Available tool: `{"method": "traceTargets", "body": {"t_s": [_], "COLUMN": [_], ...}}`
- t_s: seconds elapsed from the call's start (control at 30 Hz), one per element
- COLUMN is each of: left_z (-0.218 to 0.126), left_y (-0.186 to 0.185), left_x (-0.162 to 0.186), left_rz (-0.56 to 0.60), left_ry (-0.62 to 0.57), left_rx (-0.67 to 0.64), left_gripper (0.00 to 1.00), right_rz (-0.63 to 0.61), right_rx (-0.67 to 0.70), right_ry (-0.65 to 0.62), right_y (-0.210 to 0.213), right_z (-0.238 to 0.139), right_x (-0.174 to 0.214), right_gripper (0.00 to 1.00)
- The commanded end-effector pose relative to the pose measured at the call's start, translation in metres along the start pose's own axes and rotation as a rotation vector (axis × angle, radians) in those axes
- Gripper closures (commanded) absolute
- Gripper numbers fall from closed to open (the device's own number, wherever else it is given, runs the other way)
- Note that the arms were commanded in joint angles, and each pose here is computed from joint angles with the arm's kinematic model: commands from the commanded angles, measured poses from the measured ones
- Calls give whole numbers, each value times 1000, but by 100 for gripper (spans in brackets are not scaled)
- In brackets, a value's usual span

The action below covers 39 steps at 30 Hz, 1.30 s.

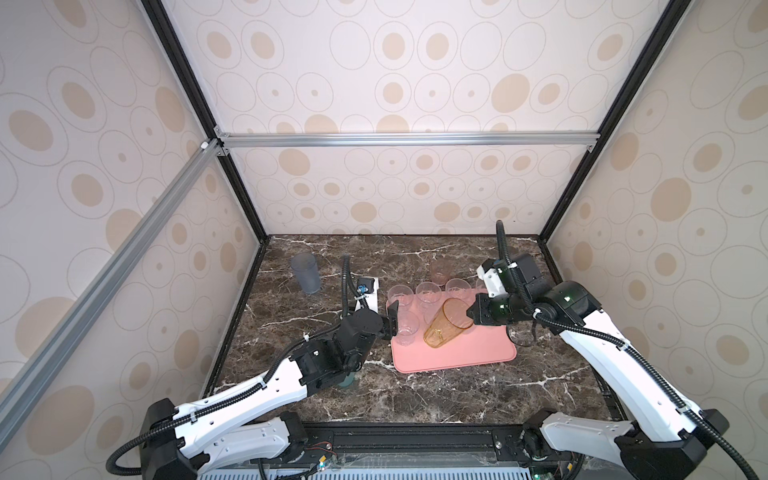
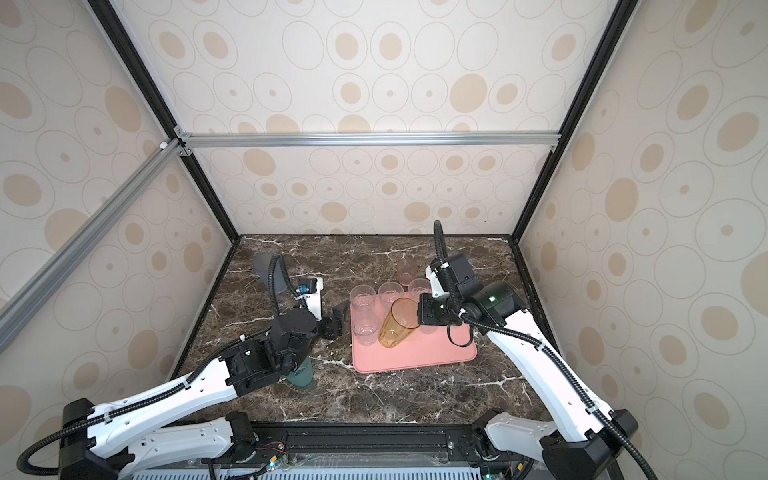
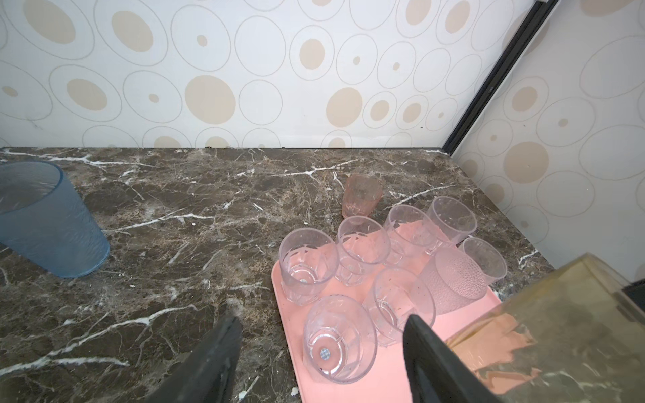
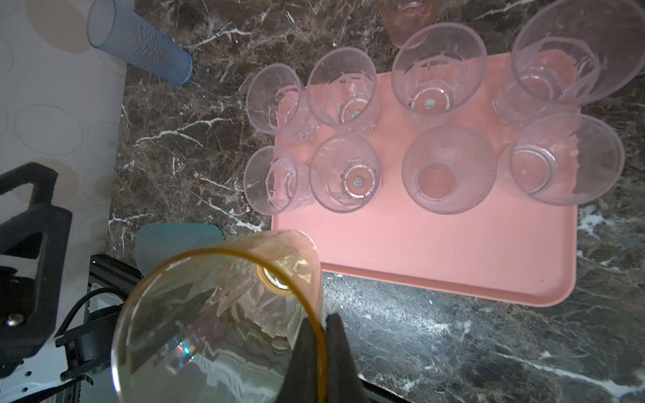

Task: Place the glasses into the tray
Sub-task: 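Carry the yellow glass to the tray's near edge and lower it with right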

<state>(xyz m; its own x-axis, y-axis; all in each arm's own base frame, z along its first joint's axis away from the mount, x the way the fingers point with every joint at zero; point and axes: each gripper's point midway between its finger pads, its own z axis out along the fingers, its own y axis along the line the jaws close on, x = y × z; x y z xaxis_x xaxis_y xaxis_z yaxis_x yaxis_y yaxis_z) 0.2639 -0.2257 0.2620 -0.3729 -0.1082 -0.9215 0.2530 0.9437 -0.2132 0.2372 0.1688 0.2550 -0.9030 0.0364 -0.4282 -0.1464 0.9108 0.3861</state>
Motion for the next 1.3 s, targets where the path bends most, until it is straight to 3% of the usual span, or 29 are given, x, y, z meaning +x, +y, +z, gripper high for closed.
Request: {"method": "traceTargets", "body": {"t_s": [0.0, 0.17, 0.43, 0.77, 1.27], "left_z": [0, 5, 10, 9, 9], "left_y": [-1, -1, 2, 14, 17], "left_x": [5, 18, 34, 43, 49], "left_rz": [-38, -47, -18, 18, 22], "left_ry": [2, 22, 52, 57, 62], "left_rx": [-1, 3, -9, -49, -52], "left_gripper": [26, 26, 26, 24, 24], "right_rz": [-2, -49, -150, -227, -260], "right_rx": [3, 82, 196, 188, 213], "right_ry": [50, 97, 49, 112, 118], "right_y": [1, -3, 10, 38, 46], "right_z": [-1, 15, 46, 98, 129], "right_x": [14, 29, 28, 41, 40], "right_gripper": [100, 100, 100, 100, 100]}}
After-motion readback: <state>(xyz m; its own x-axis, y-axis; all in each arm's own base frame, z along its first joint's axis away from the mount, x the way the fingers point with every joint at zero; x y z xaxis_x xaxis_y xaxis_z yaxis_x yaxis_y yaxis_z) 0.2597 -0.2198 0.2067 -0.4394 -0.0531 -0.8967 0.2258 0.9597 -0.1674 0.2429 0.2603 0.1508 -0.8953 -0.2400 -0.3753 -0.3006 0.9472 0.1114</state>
